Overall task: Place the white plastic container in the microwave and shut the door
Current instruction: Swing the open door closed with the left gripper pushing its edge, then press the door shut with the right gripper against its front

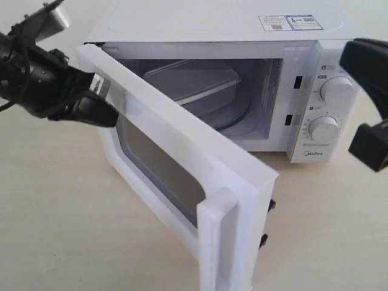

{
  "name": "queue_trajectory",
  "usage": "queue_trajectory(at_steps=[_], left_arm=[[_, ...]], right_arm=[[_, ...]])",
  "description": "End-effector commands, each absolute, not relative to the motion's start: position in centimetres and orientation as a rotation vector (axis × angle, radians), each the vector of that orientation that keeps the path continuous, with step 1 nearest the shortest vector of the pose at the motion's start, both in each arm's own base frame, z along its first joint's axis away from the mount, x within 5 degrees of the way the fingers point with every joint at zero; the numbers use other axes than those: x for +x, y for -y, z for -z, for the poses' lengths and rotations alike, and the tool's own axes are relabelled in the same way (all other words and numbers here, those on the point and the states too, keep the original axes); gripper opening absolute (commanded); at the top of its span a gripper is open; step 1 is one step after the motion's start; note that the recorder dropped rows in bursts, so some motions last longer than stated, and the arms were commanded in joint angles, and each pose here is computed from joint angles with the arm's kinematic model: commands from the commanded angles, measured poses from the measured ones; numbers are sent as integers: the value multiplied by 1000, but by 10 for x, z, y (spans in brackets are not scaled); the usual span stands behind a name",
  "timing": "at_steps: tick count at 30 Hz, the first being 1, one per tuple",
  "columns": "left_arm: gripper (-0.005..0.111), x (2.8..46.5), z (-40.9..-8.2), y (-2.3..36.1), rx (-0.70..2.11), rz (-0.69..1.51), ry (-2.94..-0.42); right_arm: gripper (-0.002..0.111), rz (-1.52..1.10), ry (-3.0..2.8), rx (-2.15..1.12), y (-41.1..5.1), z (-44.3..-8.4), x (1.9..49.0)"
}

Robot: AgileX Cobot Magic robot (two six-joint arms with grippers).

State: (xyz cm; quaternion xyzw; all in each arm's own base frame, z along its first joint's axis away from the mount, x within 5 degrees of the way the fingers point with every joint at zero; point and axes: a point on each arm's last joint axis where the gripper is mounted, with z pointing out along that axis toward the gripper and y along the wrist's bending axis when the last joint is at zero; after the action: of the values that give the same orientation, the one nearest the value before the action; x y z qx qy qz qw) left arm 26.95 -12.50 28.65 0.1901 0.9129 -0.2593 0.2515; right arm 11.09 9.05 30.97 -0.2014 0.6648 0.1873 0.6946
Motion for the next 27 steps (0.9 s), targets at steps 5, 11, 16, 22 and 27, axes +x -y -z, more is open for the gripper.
queue_trajectory(at_steps=[5, 11, 16, 22, 27], left_arm=[[4, 281, -304, 137, 528, 773, -2224], [4, 274, -308, 144, 656, 871, -2156], [4, 266, -320, 146, 693, 934, -2084], [4, 246, -347, 139, 741, 875, -1992], [4, 222, -369, 127, 778, 771, -1950]], right_arm=[[0, -572, -1558, -700, -107, -298, 96], [0, -569, -1591, -677, -110, -294, 101], [0, -429, -1709, -595, -129, -269, 133], [0, -243, -1785, -524, -168, -242, 183], [0, -212, -1835, -495, -196, -232, 210]])
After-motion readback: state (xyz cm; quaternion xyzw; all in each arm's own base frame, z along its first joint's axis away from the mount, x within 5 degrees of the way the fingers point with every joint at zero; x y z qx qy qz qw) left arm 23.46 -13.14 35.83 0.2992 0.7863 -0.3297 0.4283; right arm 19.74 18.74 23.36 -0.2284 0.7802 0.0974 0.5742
